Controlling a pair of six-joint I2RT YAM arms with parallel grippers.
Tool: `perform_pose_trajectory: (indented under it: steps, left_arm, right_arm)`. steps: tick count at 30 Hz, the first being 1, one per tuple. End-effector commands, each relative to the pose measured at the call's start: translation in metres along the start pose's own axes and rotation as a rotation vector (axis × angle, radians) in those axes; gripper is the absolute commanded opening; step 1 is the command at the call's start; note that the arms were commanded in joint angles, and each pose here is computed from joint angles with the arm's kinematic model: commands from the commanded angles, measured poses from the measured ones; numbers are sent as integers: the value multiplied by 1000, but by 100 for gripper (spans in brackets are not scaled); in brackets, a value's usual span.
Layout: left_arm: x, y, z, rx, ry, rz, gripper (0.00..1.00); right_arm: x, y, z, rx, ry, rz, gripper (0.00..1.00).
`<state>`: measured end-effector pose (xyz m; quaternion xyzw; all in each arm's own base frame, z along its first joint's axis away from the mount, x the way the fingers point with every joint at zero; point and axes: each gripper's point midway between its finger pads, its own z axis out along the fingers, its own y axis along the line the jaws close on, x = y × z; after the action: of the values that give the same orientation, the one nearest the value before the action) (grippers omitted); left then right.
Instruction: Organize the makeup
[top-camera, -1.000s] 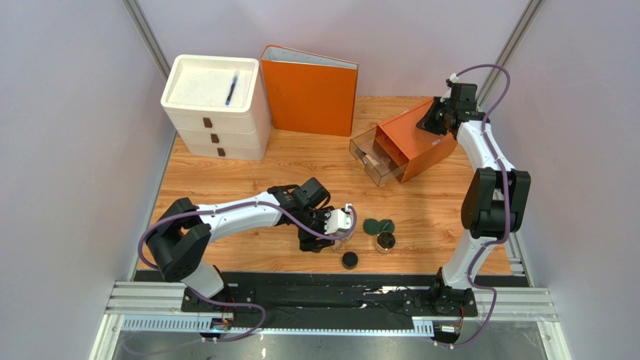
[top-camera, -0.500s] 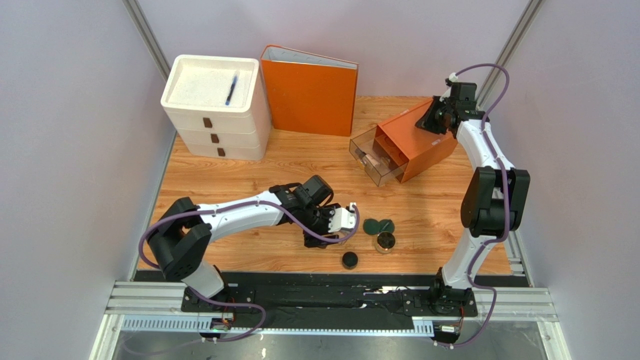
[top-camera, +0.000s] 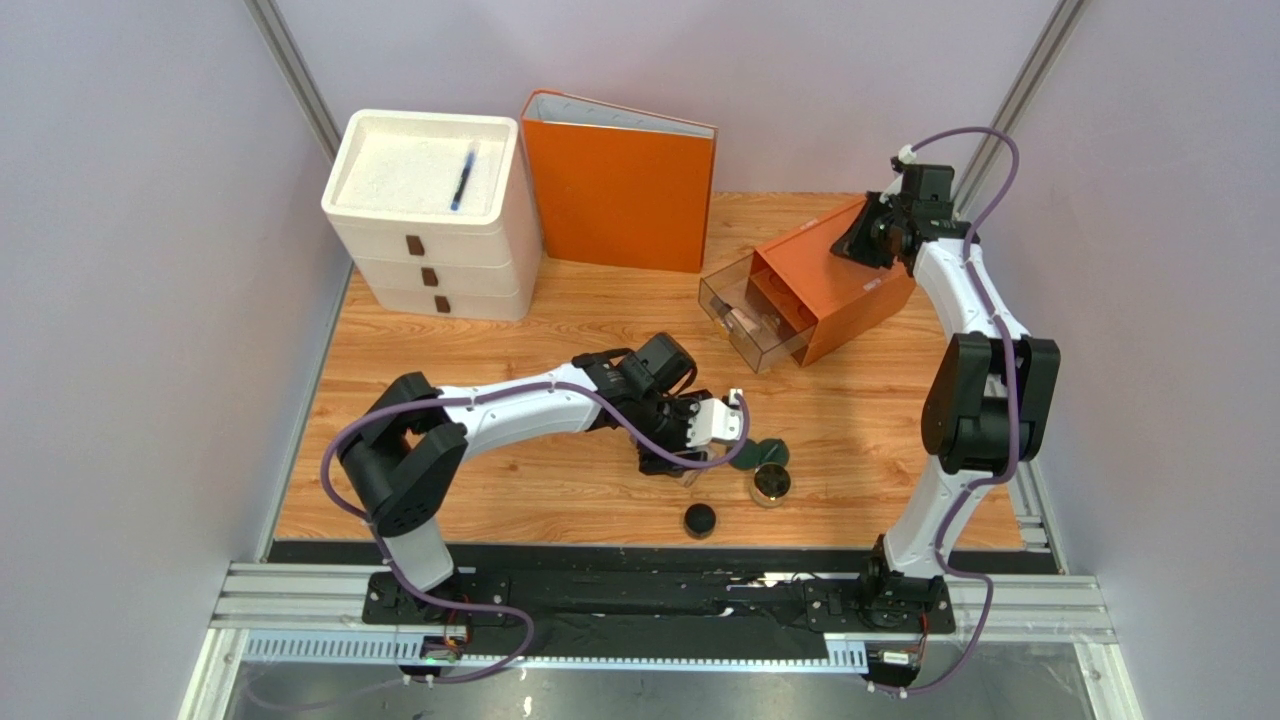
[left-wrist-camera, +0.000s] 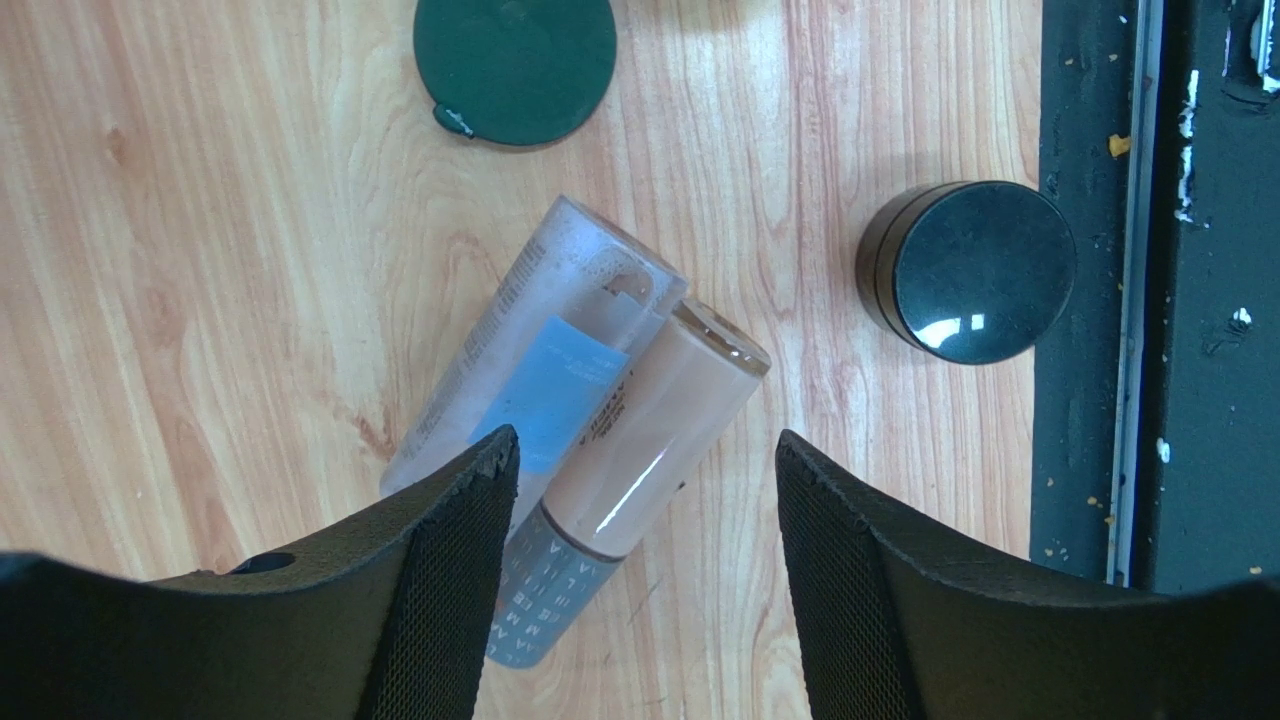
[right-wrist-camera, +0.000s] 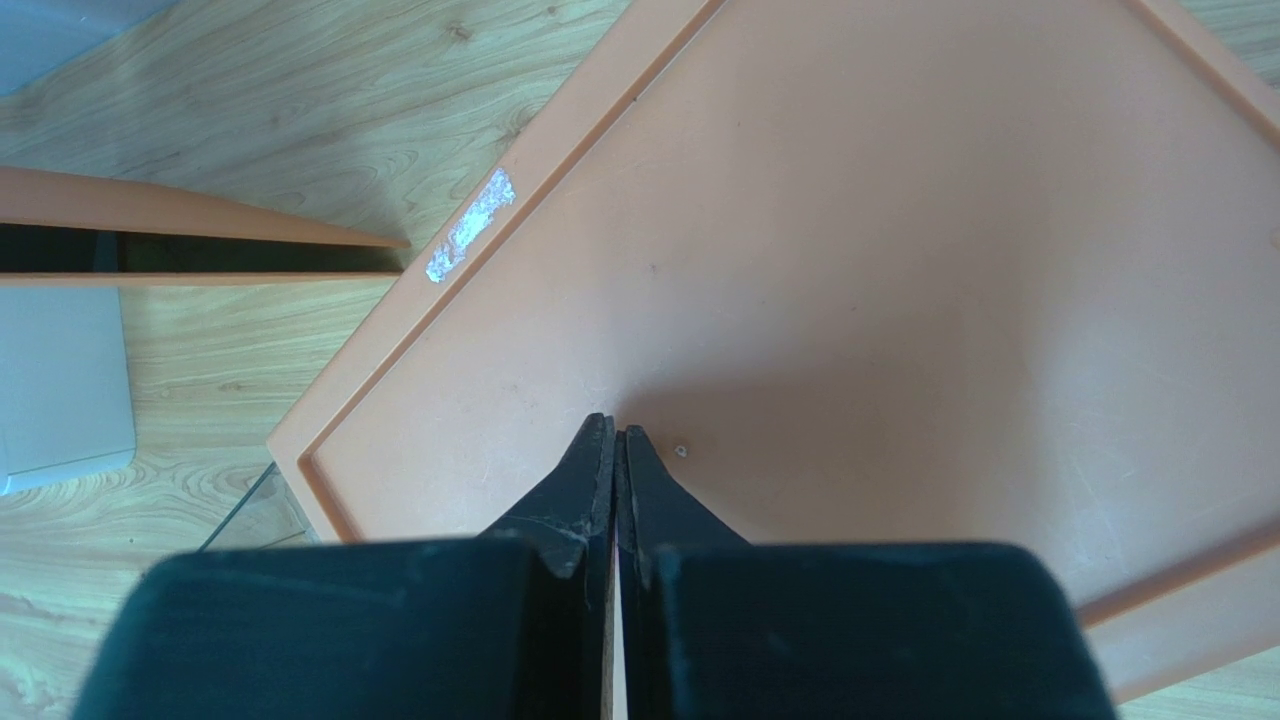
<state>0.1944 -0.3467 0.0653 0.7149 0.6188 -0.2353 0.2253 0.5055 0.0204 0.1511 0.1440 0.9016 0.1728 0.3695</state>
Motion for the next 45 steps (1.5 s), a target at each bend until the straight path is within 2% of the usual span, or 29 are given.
perform_pose_trajectory:
  steps: [1,13,22,25,26,27,28,33,39,41,45]
  left_arm:
    - [-8,-7,6,58,-17,43,68]
    - [11,-19,11,79,29,38,67]
    - [21,-10,34,69,148,52,60]
    - [25,-10,39,69,189,74,48]
    - [25,-11,39,70,194,74,23]
    - [25,-12,39,75,202,66,7]
    - [27,-14,37,88,218,55,0]
    - [34,-23,26,82,229,28,0]
    - [39,-26,-12,-1,253,46,0]
    - [37,-24,-28,-45,260,49,0]
    - [11,-9,-52,-149,199,51,0]
  right_arm:
    - [143,-61,17,197,475,76,0]
    - [144,-62,18,193,481,88,0]
    - [144,-62,16,196,479,87,0]
    - [144,-62,16,195,478,86,0]
    - [143,-61,16,194,475,85,0]
    - [143,-62,16,194,476,83,0]
    - [143,-61,16,194,475,85,0]
    - [144,-62,16,195,478,86,0]
    - [143,-61,17,189,475,88,0]
    - [143,-60,17,187,475,89,0]
    - [143,-60,17,187,475,90,0]
